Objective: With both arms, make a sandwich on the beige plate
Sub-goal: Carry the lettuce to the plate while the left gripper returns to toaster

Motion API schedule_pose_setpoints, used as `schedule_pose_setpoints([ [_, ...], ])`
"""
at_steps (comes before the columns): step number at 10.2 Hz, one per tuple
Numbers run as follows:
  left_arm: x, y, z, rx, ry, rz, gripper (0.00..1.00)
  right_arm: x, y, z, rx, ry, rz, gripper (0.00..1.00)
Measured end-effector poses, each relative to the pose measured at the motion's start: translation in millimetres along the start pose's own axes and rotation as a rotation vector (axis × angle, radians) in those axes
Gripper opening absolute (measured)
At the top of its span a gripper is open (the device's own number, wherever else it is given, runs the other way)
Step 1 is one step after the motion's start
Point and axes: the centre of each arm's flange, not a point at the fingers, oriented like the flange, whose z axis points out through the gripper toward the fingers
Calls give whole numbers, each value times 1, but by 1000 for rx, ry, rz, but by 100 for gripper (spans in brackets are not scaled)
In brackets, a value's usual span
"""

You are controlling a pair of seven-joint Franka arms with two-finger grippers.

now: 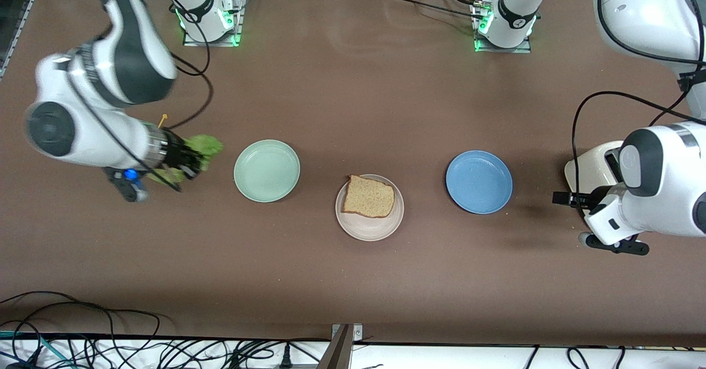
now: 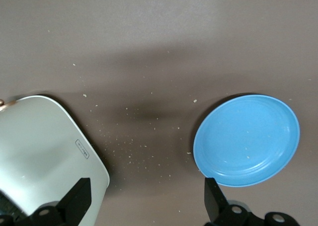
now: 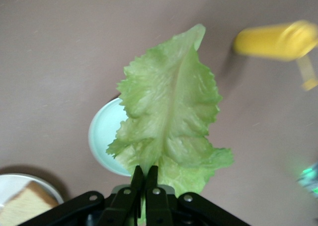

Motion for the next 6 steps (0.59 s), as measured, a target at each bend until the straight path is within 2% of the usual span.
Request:
schedule_pose_setpoints([
  [3,-18,-9,-37,-10,39,-12,100,-85,-78,60,167,14,219,5],
  [6,-39,-24,-65,-18,54,-40,100,-140,-122,111,259,-30,385,5],
])
